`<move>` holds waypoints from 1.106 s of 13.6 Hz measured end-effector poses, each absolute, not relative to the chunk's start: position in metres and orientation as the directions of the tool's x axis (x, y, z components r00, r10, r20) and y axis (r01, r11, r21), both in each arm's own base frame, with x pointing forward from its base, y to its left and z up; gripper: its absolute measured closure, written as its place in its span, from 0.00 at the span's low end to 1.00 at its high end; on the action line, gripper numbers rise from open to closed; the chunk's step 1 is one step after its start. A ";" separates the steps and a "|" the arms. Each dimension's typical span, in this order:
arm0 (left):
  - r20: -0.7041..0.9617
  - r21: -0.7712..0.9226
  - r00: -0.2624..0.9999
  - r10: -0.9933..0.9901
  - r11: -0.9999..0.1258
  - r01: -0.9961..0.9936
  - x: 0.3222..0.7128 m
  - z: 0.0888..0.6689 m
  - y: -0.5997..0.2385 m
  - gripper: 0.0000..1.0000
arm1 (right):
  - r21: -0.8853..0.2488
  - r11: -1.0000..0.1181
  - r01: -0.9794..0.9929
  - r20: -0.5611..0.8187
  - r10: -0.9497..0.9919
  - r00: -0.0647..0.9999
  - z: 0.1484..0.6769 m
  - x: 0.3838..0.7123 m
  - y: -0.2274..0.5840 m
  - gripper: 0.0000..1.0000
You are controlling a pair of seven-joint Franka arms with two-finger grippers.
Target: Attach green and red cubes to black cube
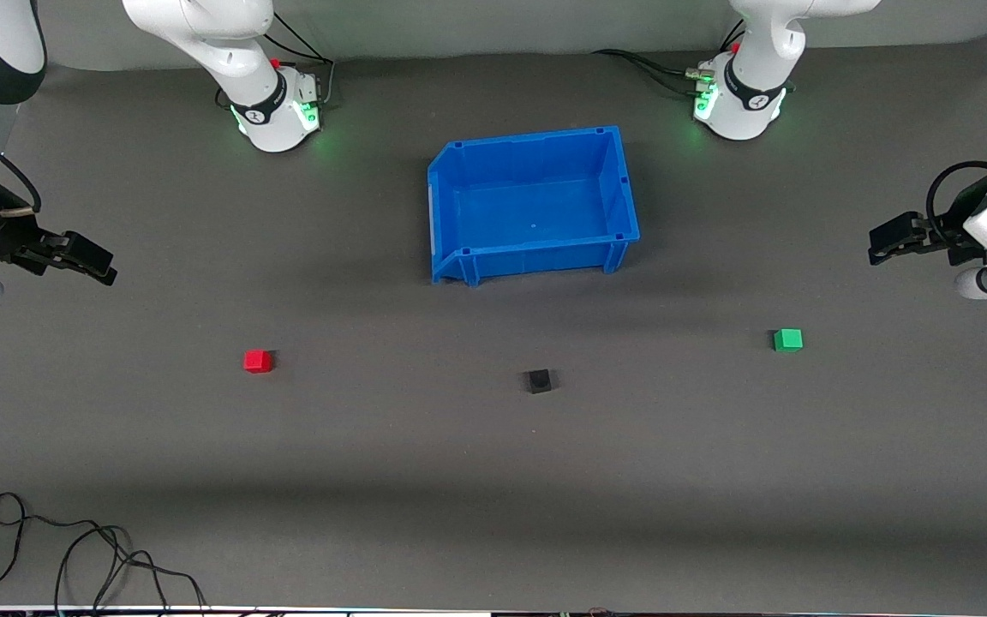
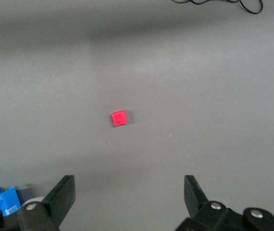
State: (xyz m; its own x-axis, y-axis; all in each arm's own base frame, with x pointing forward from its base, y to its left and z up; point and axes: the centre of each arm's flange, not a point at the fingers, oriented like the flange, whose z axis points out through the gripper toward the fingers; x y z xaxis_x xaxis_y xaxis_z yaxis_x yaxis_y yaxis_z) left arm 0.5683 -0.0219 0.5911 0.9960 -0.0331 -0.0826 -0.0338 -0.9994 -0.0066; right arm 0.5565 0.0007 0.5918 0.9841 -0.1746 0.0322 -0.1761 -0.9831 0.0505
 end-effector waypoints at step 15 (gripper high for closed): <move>-0.069 -0.036 0.924 0.375 -0.927 0.374 0.568 0.594 -0.012 0.00 | 0.047 -0.982 -0.184 -0.011 -0.185 0.983 0.586 0.552 -0.002 0.00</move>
State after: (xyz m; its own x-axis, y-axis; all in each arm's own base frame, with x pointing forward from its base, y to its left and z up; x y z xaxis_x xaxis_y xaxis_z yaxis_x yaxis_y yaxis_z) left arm 0.5676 -0.0122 0.5940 0.9243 0.3754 -0.0690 0.3738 -0.9268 -0.0357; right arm 0.5523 -0.0024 0.5862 0.9827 -0.1849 -0.0107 -0.1842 -0.9818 0.0466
